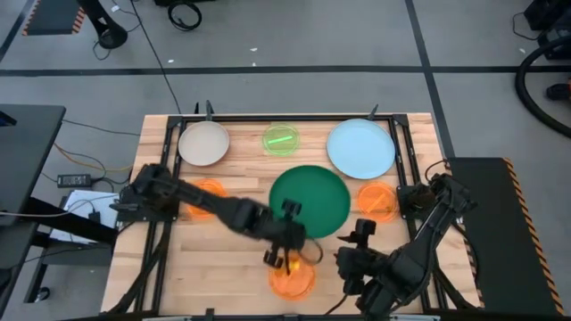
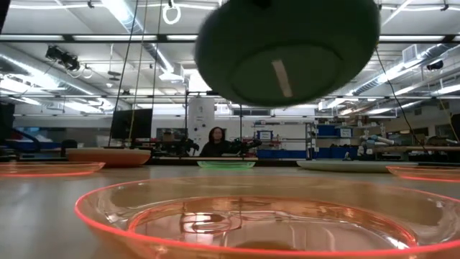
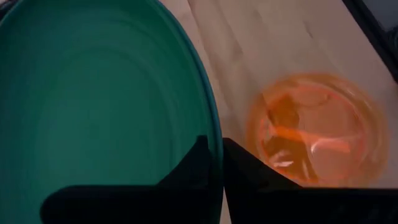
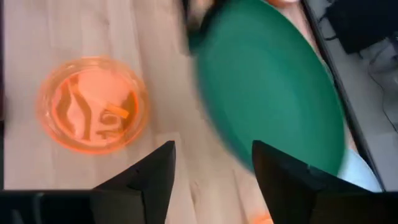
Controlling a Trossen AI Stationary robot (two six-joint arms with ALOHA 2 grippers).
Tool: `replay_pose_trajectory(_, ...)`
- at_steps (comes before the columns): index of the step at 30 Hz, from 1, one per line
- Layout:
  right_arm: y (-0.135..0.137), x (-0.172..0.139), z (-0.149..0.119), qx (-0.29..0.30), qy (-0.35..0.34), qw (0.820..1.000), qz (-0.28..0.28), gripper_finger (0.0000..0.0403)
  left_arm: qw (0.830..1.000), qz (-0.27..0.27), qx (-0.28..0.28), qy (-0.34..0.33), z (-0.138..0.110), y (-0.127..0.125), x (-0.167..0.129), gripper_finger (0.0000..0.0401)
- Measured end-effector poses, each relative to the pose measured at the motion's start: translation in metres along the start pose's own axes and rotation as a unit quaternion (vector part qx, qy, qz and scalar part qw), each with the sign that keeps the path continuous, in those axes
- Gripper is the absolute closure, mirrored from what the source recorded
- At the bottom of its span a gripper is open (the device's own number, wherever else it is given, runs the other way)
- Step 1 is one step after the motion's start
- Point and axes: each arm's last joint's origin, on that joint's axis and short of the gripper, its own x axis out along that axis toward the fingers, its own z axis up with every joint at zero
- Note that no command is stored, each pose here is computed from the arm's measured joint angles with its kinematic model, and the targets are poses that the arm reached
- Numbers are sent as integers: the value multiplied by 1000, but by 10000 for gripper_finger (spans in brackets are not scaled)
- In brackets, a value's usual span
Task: Stack plastic plates
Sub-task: Stack the bottom stacked plates on top of the light blue plate
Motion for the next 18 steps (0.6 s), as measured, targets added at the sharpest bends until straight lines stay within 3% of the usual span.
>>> replay_pose_trajectory(4,2,11,-24,-16,14,999,-27,177,998,-12,19,-55,-14,24,4,373)
replay_pose_trajectory(9,-5,32,-51,-20,3,998,-56,181,988,-84,38,-124,-47,46,17,373)
replay_pose_trajectory(13,-30,43,-46,-32,2,998,-56,183,991,-64,49,-104,-77,70,26,373)
replay_pose_trajectory(18,-69,71,-24,-66,42,997,-25,183,991,-47,106,-59,-101,88,38,373)
